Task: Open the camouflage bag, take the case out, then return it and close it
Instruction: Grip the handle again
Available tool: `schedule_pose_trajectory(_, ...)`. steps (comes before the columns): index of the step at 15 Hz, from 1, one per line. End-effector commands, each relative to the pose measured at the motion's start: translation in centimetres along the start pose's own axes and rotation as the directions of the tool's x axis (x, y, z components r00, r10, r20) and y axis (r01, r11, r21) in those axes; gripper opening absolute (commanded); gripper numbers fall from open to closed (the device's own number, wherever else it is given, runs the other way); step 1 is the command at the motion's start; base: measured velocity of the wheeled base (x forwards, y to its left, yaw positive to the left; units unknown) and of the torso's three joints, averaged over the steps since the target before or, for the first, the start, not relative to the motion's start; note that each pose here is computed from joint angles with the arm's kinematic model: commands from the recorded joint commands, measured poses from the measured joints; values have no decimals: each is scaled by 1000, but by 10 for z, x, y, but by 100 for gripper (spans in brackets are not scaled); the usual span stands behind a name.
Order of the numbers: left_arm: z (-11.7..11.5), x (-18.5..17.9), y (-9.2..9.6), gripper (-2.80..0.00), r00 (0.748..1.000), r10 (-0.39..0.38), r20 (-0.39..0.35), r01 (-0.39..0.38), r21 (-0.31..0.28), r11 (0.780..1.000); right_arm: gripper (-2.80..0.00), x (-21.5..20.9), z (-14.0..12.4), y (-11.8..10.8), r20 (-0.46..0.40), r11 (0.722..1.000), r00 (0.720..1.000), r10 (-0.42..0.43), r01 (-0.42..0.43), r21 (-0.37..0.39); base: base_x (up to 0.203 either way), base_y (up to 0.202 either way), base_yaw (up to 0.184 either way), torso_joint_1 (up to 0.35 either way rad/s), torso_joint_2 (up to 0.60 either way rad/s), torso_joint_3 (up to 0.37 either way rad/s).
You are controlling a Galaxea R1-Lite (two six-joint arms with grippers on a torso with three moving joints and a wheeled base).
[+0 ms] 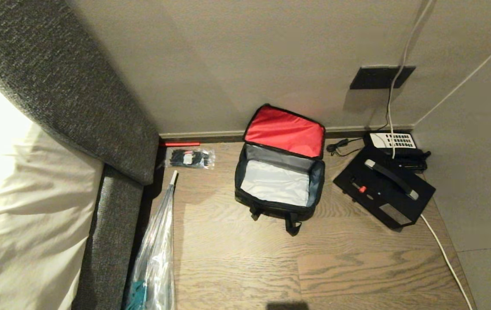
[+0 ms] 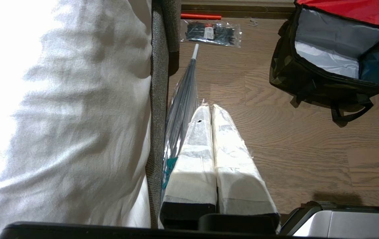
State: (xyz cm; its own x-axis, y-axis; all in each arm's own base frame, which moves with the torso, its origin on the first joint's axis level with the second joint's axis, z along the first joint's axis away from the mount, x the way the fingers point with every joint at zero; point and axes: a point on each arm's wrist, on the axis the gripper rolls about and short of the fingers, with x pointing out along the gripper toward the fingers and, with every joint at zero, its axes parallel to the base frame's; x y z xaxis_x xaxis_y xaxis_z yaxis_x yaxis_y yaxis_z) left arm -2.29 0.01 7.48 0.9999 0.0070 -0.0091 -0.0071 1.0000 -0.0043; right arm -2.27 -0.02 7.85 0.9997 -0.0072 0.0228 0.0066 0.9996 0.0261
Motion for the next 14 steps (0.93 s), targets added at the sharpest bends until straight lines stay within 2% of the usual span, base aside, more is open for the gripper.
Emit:
schedule_pose_trajectory(1,0,0,0,-280,1000,1,1,-1,0,1000,-280,-1,-5,0,22,999,1000,0,-1,33,0,0,0,0,0,0)
schedule_pose_trajectory(14,0,0,0,-280,1000,1,1,-1,0,1000,-280,-2,-5,0,25,999,1000,-1,1,34,0,0,0,0,0,0)
